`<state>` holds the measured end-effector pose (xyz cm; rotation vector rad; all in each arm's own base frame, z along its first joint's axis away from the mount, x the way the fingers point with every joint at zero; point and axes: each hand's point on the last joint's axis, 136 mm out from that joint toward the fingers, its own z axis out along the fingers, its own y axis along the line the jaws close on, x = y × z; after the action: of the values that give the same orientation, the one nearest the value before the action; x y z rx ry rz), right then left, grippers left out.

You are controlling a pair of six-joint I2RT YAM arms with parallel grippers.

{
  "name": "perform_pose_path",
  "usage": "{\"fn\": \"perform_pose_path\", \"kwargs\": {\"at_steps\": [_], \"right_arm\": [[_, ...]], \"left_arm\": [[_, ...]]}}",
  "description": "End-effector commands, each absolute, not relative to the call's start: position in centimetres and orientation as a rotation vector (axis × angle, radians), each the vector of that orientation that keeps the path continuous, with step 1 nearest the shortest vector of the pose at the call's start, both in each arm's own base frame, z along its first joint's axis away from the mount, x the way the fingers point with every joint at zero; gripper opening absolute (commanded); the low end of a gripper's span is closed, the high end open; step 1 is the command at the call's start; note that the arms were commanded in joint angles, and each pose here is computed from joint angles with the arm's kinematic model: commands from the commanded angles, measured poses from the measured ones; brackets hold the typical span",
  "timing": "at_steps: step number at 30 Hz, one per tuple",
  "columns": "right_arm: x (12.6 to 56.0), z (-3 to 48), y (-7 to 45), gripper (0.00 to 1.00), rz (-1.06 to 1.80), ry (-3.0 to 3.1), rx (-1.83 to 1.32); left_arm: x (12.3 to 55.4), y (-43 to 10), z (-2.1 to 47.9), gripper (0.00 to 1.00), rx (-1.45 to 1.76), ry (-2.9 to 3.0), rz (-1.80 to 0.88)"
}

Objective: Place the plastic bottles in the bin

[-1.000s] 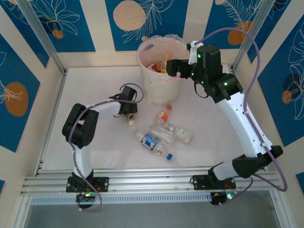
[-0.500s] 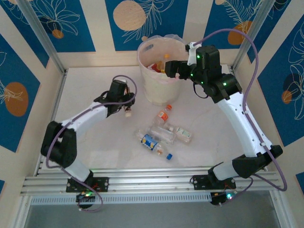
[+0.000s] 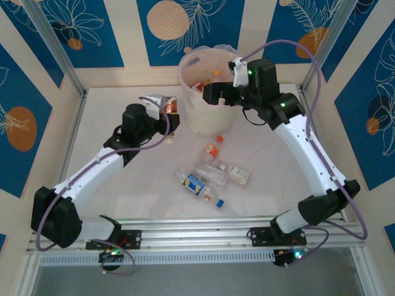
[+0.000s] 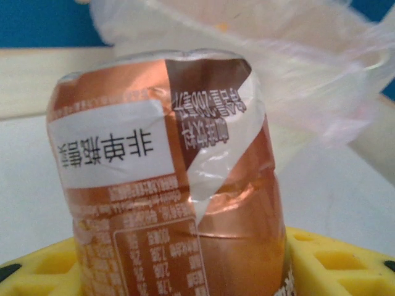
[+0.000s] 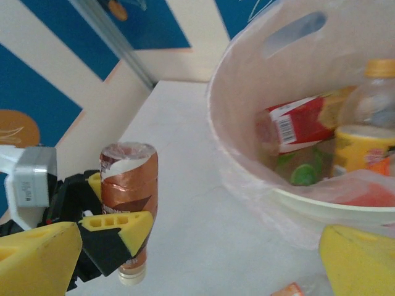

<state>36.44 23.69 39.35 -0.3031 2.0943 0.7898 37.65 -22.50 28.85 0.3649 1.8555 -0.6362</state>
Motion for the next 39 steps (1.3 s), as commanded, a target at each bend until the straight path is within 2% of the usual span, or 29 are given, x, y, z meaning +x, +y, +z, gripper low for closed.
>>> {"fn": "perform_pose_path", "kwargs": {"at_steps": [1,9,16,33,39], "right_arm": [[35.3,39.9,26.5,0.99,0.986,2.092,-0.385],[34.3,39.3,30.1,1.0,1.229,2.115,-0.493],[33.7,38.9,32.7,0.99,1.325,2.126,-0.558],[33.9,36.7,35.3,0.83,1.351,2.197,-0.596],[33.4,36.2,36.3,0.81,1.389,2.216,-0.614]], "left_arm": [[36.0,-24.2,32.0,0.57,0.494,1.697,-0.717],[34.4,-25.6,34.2,0.58,0.617,1.57,-0.743],[33.7,-26.4,35.5,0.59,0.678,1.506,-0.747],[32.2,-27.6,37.8,0.59,0.736,1.407,-0.753],[32.5,-27.6,38.0,0.59,0.729,1.401,-0.741]]}}
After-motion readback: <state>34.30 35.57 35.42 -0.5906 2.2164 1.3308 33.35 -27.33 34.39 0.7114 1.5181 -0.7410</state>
